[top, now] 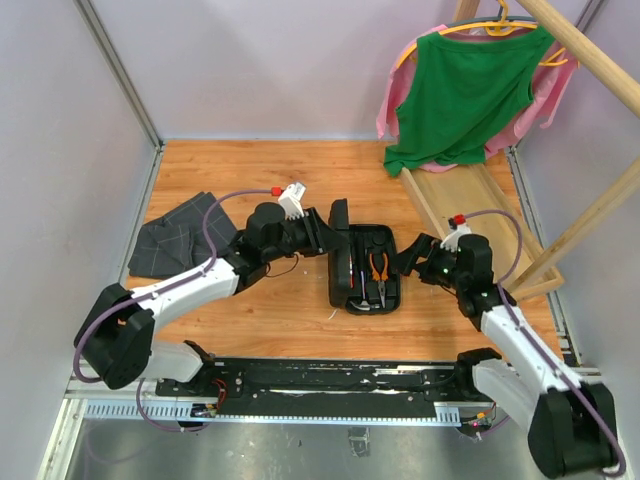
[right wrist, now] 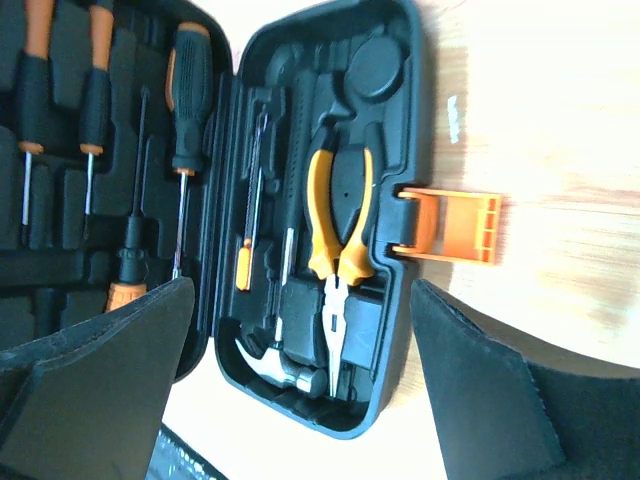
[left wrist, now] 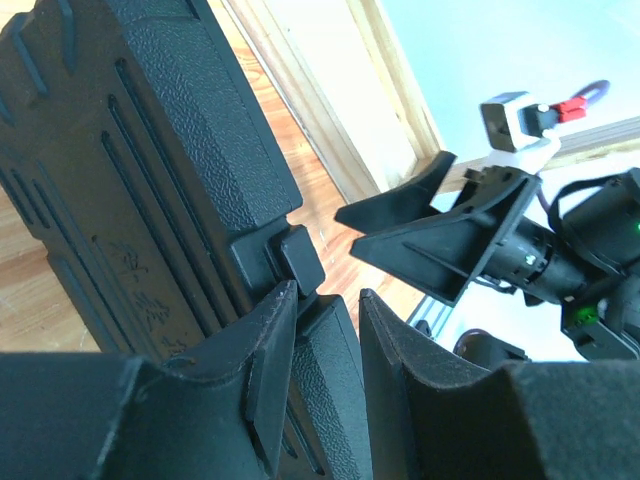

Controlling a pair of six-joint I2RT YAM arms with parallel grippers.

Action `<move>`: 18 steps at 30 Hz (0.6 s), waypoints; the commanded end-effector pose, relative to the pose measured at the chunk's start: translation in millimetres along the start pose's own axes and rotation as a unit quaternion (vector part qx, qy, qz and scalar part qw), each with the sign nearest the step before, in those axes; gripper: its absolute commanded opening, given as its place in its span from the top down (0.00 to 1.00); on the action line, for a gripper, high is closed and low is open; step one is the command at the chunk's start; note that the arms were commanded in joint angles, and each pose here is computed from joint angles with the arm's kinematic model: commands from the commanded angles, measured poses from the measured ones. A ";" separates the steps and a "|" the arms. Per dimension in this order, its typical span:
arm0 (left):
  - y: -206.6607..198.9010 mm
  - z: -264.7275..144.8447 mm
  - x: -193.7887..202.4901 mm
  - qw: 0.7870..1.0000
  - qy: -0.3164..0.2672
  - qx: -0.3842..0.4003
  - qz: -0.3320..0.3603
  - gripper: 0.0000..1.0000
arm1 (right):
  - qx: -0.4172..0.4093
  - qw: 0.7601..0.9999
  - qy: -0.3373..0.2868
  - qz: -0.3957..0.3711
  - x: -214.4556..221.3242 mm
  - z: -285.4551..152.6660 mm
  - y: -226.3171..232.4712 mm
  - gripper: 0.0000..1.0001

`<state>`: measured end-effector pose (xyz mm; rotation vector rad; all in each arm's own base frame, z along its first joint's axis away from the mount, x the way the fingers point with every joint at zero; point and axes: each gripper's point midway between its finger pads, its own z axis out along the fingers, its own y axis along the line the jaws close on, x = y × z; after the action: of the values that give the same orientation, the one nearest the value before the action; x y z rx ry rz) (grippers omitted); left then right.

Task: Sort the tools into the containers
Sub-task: Close the storage box at the center of the board.

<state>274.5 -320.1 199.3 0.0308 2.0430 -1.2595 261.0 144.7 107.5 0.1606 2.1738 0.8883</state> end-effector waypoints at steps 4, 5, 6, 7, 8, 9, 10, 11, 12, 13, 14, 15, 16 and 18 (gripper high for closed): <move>7.6 8.5 22.6 0.999 0.044 -0.015 -0.003 0.63 | 0.110 0.990 -0.093 -0.006 -19.5 -40.8 -26.5 0.10; 7.3 9.3 22.8 0.999 0.045 -0.015 -0.002 0.63 | 0.115 0.988 -0.101 -0.010 -22.0 -45.5 -26.4 0.10; 5.8 10.3 22.0 0.999 0.045 -0.013 -0.002 0.63 | 0.116 0.987 -0.110 -0.013 -24.4 -50.0 -25.3 0.10; 5.5 11.3 22.4 0.999 0.046 -0.013 -0.001 0.63 | 0.116 0.986 -0.119 -0.016 -26.6 -53.5 -24.2 0.10; 4.1 12.0 22.4 0.999 0.047 -0.012 0.000 0.63 | 0.115 0.985 -0.128 -0.018 -28.9 -56.8 -23.3 0.10; 3.4 13.0 22.1 0.999 0.047 -0.011 0.000 0.63 | 0.114 0.984 -0.136 -0.021 -30.7 -59.2 -22.3 0.10; 3.1 14.2 22.4 0.999 0.048 -0.011 0.001 0.63 | 0.114 0.983 -0.142 -0.022 -31.6 -60.6 -22.5 0.09; 2.5 15.2 22.5 0.999 0.049 -0.010 0.001 0.63 | 0.115 0.982 -0.146 -0.021 -31.8 -61.6 -23.3 0.09; 2.3 16.4 22.6 0.999 0.050 -0.010 0.001 0.63 | 0.116 0.982 -0.149 -0.022 -32.3 -62.4 -23.6 0.09; 1.8 17.3 22.8 0.999 0.051 -0.009 0.001 0.63 | 0.118 0.982 -0.148 -0.023 -31.1 -62.6 -25.1 0.09; 1.8 18.6 22.1 0.999 0.050 -0.010 0.001 0.63 | 0.118 0.982 -0.147 -0.023 -30.6 -62.8 -24.8 0.09; 1.3 19.6 22.7 0.999 0.052 -0.009 0.001 0.63 | 0.119 0.982 -0.144 -0.023 -29.6 -62.8 -25.5 0.09; 1.8 20.7 23.1 0.999 0.053 -0.009 0.001 0.63 | 0.119 0.982 -0.142 -0.022 -28.8 -62.8 -25.4 0.09; 1.3 23.6 24.1 0.998 0.056 -0.008 0.000 0.63 | 0.118 0.983 -0.138 -0.023 -27.2 -63.2 -24.8 0.09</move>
<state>275.9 -341.7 199.5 0.0775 2.0596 -1.2947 245.0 86.6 150.7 0.3176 1.9643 0.5868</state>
